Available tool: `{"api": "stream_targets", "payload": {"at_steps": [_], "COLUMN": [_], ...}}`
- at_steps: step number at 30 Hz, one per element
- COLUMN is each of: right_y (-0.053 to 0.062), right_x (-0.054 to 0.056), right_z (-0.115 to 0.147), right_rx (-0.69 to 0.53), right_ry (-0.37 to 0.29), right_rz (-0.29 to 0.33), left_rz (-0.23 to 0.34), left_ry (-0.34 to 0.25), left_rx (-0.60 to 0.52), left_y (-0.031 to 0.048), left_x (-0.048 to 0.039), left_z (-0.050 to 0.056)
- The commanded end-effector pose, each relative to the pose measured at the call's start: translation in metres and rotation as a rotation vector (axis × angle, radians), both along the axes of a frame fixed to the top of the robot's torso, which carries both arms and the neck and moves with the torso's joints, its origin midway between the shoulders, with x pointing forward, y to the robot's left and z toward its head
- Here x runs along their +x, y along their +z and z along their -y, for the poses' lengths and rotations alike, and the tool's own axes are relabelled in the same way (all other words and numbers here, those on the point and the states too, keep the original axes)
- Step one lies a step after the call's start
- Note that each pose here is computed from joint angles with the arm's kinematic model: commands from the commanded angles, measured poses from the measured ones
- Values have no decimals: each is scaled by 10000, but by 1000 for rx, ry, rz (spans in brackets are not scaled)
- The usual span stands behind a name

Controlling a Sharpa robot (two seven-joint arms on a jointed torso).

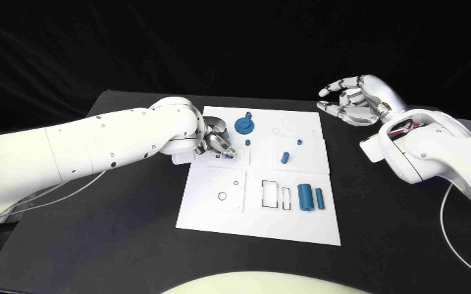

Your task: Assemble the parts on the task board

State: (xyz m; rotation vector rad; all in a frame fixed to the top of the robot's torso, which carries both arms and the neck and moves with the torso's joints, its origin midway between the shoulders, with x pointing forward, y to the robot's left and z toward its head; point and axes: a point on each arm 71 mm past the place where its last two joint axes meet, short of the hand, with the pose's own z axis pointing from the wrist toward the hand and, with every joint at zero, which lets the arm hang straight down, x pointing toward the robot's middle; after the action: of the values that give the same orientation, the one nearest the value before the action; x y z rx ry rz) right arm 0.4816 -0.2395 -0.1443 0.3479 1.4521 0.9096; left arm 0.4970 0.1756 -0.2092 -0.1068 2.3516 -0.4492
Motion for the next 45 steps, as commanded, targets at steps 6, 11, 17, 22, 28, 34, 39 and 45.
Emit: {"api": "stream_targets", "payload": {"at_steps": [6, 11, 17, 22, 28, 34, 39, 45], "right_y": [-1, -1, -1, -1, -1, -1, -5, -15], "right_x": [-7, -8, -9, -10, -10, -9, -9, -12], "right_z": [-8, -7, -5, -3, -1, 0, 3, 9], "right_rx": [-1, -1, -1, -1, -1, -1, -1, -1], "right_ry": [7, 7, 7, 7, 7, 7, 6, 6], "right_rz": [3, 2, 2, 2, 3, 4, 4, 2], "left_rz": [-35, -31, -33, -34, -32, -24, -17, -7], "left_ry": [-26, -21, -23, -23, -20, -9, 4, 9], "left_rx": [6, 7, 9, 9, 8, 4, -8, -21], "left_y": [-46, -51, -54, -54, -54, -49, -32, 1], "left_x": [-22, 0, 2, 1, 3, 7, 10, 1], "left_z": [64, 69, 72, 69, 60, 41, 27, 22]}}
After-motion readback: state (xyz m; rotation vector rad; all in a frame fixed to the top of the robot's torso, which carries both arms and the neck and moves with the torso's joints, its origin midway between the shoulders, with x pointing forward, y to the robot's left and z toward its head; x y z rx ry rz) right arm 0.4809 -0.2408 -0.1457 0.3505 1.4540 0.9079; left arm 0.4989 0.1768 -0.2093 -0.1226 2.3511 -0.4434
